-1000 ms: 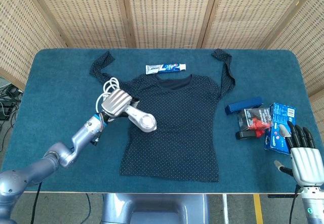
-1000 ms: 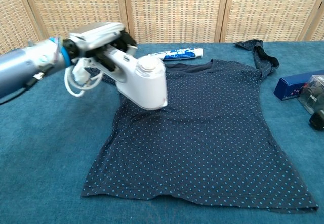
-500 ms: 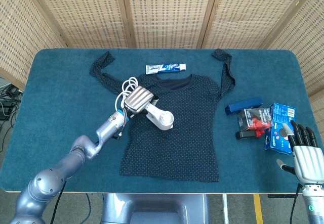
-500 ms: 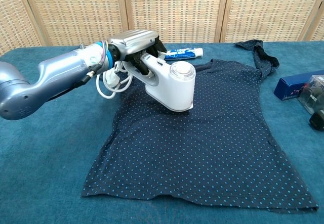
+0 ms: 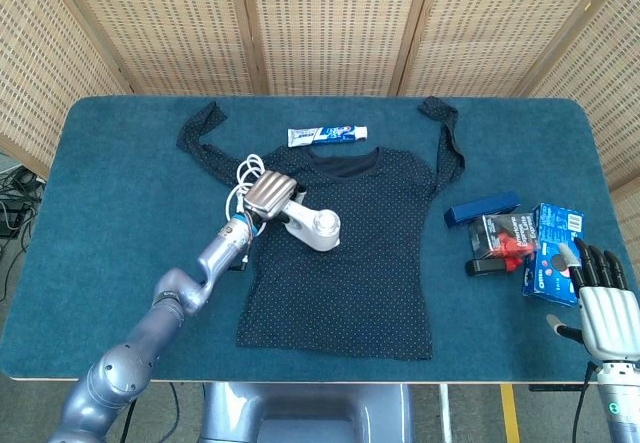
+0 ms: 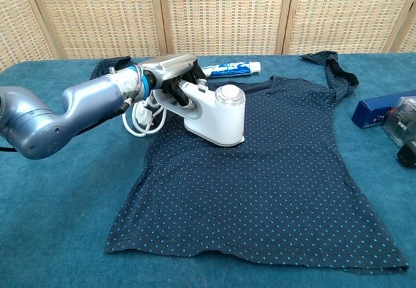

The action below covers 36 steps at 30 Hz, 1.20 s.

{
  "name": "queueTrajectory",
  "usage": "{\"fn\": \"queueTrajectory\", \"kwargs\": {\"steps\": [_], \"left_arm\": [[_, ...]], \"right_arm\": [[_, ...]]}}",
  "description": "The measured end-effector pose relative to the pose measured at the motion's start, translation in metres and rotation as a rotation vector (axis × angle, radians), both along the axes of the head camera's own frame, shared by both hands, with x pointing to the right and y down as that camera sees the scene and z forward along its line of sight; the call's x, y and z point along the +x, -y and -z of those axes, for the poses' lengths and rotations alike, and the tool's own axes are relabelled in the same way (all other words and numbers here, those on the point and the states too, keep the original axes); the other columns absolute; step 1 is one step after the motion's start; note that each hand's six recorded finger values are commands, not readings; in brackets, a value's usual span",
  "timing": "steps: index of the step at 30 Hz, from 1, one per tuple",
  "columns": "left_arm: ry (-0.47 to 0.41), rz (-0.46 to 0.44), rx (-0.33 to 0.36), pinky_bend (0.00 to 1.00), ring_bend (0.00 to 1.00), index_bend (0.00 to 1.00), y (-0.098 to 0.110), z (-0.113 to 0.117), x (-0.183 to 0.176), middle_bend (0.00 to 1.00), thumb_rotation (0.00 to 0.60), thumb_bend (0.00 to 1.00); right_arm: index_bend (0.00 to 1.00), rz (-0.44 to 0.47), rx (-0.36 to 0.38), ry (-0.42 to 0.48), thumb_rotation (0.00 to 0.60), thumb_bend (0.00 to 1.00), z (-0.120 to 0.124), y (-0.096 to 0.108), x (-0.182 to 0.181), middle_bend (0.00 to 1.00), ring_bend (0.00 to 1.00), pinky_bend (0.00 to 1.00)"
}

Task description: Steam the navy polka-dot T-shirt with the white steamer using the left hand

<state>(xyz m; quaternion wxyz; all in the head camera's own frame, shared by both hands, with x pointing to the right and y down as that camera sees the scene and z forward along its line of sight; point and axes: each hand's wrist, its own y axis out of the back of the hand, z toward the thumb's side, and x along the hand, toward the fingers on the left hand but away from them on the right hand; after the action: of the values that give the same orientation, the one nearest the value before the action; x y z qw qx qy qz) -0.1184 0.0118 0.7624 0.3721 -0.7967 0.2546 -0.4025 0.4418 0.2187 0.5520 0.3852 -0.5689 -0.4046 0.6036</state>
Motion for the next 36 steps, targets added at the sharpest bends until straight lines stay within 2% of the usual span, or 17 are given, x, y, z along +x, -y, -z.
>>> {"fn": "queueTrajectory", "kwargs": {"steps": [8, 36], "left_arm": [[-0.009, -0.023, -0.022, 0.80, 0.74, 1.00, -0.008, -0.003, 0.005, 0.82, 0.600, 0.51], [-0.102, -0.237, -0.071, 0.80, 0.74, 1.00, -0.062, 0.000, 0.029, 0.82, 0.600, 0.51]], "right_arm": [[0.01, -0.001, -0.001, 0.002, 0.600, 0.00, 0.000, 0.000, 0.000, 0.00, 0.00, 0.00], [0.01, 0.012, -0.011, 0.030, 0.600, 0.00, 0.001, -0.003, -0.005, 0.00, 0.00, 0.00]]}}
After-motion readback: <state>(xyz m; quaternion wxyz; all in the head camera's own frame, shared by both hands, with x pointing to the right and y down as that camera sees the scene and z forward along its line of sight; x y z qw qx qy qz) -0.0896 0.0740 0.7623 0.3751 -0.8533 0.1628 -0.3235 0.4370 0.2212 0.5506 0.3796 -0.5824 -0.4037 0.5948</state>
